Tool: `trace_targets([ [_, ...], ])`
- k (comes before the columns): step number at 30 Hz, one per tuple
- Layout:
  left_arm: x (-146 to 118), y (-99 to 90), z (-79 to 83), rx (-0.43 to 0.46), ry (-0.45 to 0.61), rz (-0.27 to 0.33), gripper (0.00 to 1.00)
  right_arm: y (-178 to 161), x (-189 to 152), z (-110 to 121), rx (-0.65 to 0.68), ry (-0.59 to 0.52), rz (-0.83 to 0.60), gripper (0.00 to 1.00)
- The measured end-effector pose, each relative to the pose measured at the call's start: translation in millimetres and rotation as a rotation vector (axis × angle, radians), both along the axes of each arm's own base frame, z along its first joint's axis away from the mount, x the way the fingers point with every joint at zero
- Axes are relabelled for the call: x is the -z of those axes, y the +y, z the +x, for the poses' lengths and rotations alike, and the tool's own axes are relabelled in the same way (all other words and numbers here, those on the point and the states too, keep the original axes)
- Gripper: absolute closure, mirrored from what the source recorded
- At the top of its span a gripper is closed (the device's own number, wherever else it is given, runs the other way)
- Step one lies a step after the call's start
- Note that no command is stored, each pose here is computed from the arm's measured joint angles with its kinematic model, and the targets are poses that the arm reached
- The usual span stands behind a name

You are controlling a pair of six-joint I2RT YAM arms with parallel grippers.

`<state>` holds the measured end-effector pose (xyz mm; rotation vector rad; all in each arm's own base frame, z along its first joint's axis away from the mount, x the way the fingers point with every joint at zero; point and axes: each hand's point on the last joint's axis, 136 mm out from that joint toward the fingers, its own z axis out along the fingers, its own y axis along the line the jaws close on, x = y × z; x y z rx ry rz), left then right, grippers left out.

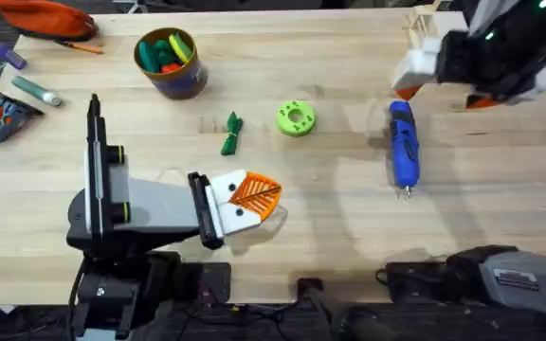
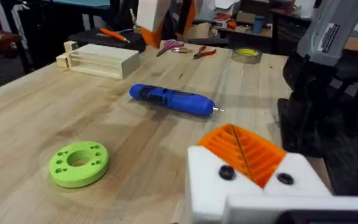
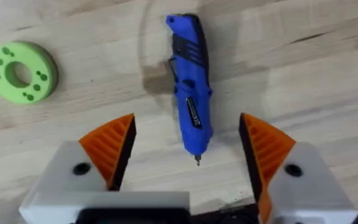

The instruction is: Pick up the gripper from the table and insert it into the empty holder that is missing its gripper. Then pick up a screw, insert it into the mounting hole, and use the screwdriver to tighten it. Finally, clean up the table by picking up the vegetable and placing it into the bucket.

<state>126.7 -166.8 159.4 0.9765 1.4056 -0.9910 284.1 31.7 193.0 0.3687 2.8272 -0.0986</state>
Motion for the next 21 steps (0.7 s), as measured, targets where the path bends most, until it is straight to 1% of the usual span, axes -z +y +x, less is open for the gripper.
trace_targets([
  [6,0,0.0,0.0,0.0,0.0,0.0,0.988,-1,29,3,-0.043,0.015,-0.008,0.05],
  [12,0,0.0,0.0,0.0,0.0,0.0,0.988,-14,34,9,-0.06,0.013,-0.024,0.045],
  [15,0,0.0,0.0,0.0,0.0,0.0,0.988,-19,42,11,-0.074,0.044,-0.024,0.045],
  [21,0,0.0,0.0,0.0,0.0,0.0,0.988,-12,72,13,-0.165,0.159,-0.008,0.045],
])
